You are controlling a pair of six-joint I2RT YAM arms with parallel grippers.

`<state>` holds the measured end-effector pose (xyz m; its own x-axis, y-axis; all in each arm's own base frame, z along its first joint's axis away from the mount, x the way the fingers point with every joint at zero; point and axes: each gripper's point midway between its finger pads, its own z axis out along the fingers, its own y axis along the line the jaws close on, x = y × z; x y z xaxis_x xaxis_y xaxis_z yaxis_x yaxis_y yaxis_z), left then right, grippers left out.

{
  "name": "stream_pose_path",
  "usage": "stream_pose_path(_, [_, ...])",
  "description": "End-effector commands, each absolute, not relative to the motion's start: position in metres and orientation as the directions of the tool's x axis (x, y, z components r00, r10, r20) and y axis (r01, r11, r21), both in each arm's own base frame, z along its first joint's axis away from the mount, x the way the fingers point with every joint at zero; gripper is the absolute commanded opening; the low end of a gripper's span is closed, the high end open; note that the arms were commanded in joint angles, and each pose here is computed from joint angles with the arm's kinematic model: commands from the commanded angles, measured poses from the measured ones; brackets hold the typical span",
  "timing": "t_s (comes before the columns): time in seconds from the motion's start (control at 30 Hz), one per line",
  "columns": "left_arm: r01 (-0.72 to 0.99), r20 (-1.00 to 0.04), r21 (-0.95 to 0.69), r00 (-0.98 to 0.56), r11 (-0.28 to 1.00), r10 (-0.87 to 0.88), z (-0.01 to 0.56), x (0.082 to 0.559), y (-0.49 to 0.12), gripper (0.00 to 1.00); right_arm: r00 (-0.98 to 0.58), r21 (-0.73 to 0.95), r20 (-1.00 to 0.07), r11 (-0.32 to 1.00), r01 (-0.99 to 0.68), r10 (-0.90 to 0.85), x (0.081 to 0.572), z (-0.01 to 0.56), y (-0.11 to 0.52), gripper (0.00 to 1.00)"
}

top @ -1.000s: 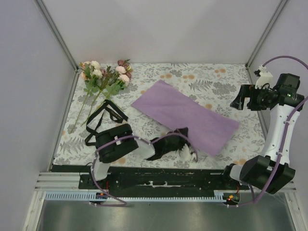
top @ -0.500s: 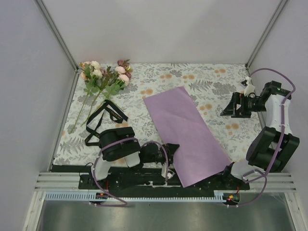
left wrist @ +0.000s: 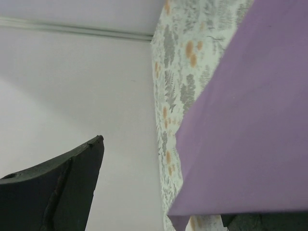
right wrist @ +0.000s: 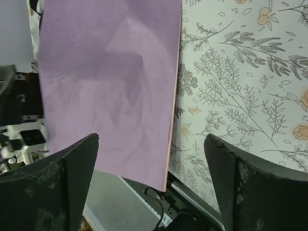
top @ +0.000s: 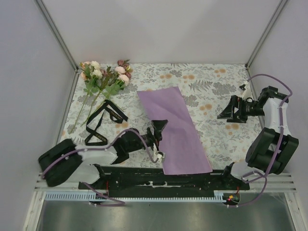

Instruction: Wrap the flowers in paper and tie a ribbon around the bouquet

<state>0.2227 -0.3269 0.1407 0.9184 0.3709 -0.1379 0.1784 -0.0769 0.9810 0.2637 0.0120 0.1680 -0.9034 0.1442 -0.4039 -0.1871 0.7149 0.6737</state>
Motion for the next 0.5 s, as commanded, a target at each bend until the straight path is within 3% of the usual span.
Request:
stream_pose_path(0.0, [0.566,-0.440,0.791,0.791,-0.234,0.425,0.124,0.198,-0.294,0.94,-0.890,0.705,-0.425,0.678,-0.208,0.168,0.257,0.183,0.025,0.98])
stream_pose_path(0.13, [0.692,-0.508,0.677,0.686,-0.251,0.521,0.129,0.180,-0.251,0.95,-0.882,0.700,-0.440,0.679,-0.220,0.168,0.257,0.187,0.026,0.98])
stream_pose_path(0.23, [0.787,-0.502,0.543,0.585,-0.294,0.637,0.116,0.167,-0.208,0.94,-0.884,0.717,-0.430,0.664,-0.211,0.183,0.260,0.186,0.027,0.98])
stream_pose_path(0.27, [0.810,-0.494,0.501,0.557,-0.304,0.668,0.112,0.161,-0.195,0.93,-0.887,0.731,-0.418,0.653,-0.201,0.195,0.261,0.185,0.028,0.98])
stream_pose_path(0.4, [0.738,-0.304,0.485,0.645,-0.469,0.701,0.078,0.149,-0.147,0.95,-0.903,0.779,-0.355,0.610,-0.144,0.240,0.272,0.174,0.031,0.96])
stream_pose_path(0.43, [0.735,-0.289,0.516,0.634,-0.441,0.718,0.079,0.154,-0.143,0.94,-0.907,0.788,-0.338,0.602,-0.127,0.250,0.274,0.171,0.032,0.95])
stream_pose_path(0.47, [0.761,-0.337,0.545,0.583,-0.352,0.739,0.088,0.161,-0.148,0.95,-0.907,0.786,-0.338,0.606,-0.125,0.252,0.278,0.168,0.032,0.94])
